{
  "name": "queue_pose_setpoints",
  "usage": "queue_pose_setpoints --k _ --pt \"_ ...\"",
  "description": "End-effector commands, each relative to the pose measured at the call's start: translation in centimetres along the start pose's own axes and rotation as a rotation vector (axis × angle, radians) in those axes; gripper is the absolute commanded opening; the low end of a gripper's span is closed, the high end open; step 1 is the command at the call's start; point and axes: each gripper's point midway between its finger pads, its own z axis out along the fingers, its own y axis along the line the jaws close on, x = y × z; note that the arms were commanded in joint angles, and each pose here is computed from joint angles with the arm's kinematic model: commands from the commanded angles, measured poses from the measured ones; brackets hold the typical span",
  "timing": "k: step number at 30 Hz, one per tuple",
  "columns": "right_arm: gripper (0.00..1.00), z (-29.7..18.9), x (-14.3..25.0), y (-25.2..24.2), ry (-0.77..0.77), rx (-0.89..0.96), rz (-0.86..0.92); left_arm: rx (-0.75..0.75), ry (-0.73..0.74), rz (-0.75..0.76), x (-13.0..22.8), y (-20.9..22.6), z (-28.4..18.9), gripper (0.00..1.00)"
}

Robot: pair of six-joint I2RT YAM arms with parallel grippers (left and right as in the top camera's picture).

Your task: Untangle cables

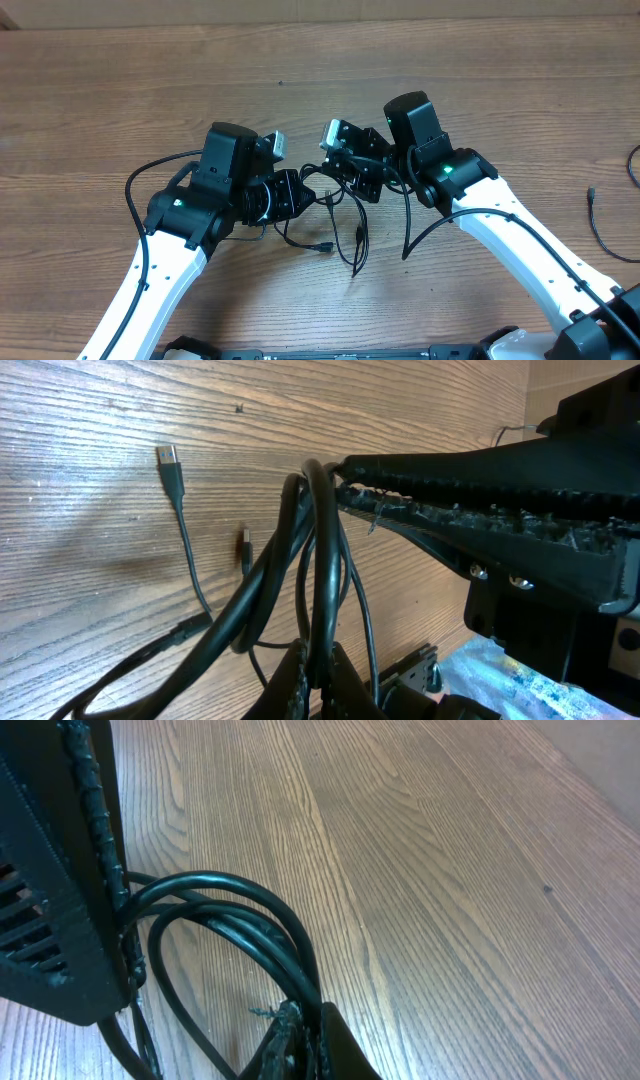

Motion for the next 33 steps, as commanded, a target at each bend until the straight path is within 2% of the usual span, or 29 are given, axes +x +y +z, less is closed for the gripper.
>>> queue_pose_setpoints --k 1,3,4,5,7,10,12,14,15,18,19,21,24,25,28,29,31,33 --pt "0.04 0.09 -0.29 -0.04 -0.005 -0.001 -0.004 0.029 -0.001 0.026 0.08 -0.57 -0.41 0.04" --pt "0.04 0.09 -0.28 -0.03 -0.005 -0.001 -0.004 0.030 -0.001 0.026 0.09 -0.58 -0.41 0.04" --pt "0.31 0.10 -0.29 -0.01 -0.005 -0.001 -0.004 0.030 -0.001 0.026 0.09 -0.58 -0.41 0.04" --pt "0.46 0.09 -0.29 -0.03 -0.005 -0.001 -0.004 0.030 -0.001 0.026 0.09 -0.58 -0.41 0.04" --pt "0.49 0.09 -0.29 -0.04 -0.005 -0.001 -0.005 0.030 -0.001 0.026 0.09 -0.58 -0.41 0.04" --pt "0.48 0.09 -0.30 -0.04 -0.005 0.000 -0.005 0.033 0.002 0.027 0.14 -0.63 -0.41 0.04" --pt "0.32 0.09 -0.30 -0.04 -0.005 0.000 -0.005 0.033 0.002 0.027 0.14 -0.63 -0.41 0.04" --pt "0.10 0.09 -0.29 -0.04 -0.005 -0.001 -0.004 0.033 0.002 0.027 0.14 -0.63 -0.41 0.04" --pt "0.08 0.09 -0.29 -0.04 -0.005 -0.001 -0.004 0.033 0.003 0.027 0.15 -0.64 -0.41 0.04" --pt "0.09 0.09 -0.29 -0.04 -0.005 -0.001 -0.004 0.035 0.004 0.027 0.17 -0.68 -0.41 0.04" --pt "0.26 0.09 -0.29 -0.04 -0.005 -0.001 -0.004 0.035 0.004 0.027 0.17 -0.68 -0.41 0.04" --pt "0.45 0.09 -0.29 -0.04 -0.005 -0.001 -0.004 0.036 0.005 0.027 0.19 -0.69 -0.41 0.04" --pt "0.47 0.09 -0.29 -0.04 -0.005 -0.001 -0.004 0.045 0.011 0.030 0.30 -0.85 -0.42 0.04" --pt "0.46 0.09 -0.30 -0.04 -0.005 0.000 -0.005 0.048 0.013 0.031 0.32 -0.89 -0.42 0.04" --pt "0.32 0.09 -0.29 -0.04 -0.005 0.000 -0.004 0.048 0.013 0.031 0.31 -0.90 -0.42 0.04" --pt "0.21 0.09 -0.29 -0.04 -0.005 -0.001 -0.004 0.050 0.011 0.032 0.29 -0.93 -0.42 0.04" --pt "0.18 0.09 -0.29 -0.04 -0.005 -0.001 -0.005 0.050 0.010 0.032 0.26 -0.94 -0.42 0.04" --pt "0.09 0.09 -0.29 -0.04 -0.005 0.000 -0.004 0.050 0.011 0.032 0.27 -0.94 -0.42 0.04"
